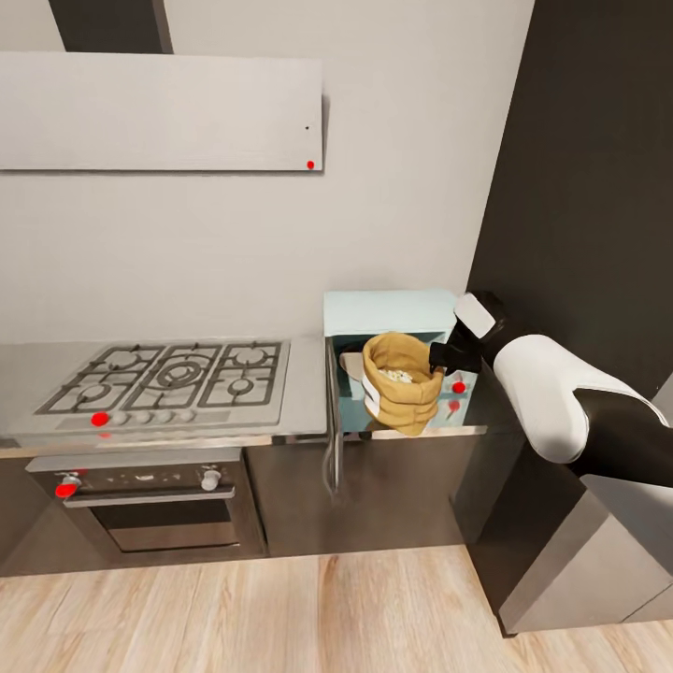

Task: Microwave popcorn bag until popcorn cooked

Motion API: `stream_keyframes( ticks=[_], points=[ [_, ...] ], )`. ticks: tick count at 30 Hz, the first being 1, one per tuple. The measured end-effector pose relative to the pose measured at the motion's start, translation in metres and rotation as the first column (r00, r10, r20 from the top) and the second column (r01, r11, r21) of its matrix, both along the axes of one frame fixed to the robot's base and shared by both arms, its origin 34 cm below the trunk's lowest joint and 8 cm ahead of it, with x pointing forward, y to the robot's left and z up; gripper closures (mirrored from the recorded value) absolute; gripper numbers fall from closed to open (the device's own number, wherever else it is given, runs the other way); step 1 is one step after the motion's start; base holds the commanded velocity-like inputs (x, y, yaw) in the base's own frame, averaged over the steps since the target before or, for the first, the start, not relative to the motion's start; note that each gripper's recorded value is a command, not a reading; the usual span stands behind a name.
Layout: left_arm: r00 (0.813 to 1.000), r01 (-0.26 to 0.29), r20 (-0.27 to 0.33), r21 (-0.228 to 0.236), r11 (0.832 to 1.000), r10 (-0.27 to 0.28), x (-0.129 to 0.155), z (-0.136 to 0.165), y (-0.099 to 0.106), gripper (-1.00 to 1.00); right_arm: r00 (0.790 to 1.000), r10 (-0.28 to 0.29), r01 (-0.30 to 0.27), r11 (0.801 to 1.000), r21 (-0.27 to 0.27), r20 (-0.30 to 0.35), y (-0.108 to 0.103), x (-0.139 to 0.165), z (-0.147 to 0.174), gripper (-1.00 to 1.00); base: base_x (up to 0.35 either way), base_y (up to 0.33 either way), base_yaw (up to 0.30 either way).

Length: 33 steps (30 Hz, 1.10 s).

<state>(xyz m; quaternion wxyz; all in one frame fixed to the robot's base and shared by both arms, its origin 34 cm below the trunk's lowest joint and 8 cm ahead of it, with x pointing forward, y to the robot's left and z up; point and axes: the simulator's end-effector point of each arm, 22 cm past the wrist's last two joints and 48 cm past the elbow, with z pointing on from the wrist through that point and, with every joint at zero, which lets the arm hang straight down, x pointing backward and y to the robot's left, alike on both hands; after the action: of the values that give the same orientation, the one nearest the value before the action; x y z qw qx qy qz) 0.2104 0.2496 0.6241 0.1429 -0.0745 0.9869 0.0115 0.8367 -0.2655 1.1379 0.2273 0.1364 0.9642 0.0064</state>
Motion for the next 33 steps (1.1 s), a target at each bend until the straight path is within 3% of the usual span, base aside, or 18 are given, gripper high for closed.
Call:
stream_keyframes(
  ticks=[33],
  points=[
    [1.0,0.0,-0.005,-0.004,1.0,0.0,-0.0003,-0.006,-0.0033,-1.0,1.0,-0.001,0.001,1.0,0.008,-0.003,0.0012,0.0028,-0.0082,1.0,0.001,0.0,0.0]
  ],
)
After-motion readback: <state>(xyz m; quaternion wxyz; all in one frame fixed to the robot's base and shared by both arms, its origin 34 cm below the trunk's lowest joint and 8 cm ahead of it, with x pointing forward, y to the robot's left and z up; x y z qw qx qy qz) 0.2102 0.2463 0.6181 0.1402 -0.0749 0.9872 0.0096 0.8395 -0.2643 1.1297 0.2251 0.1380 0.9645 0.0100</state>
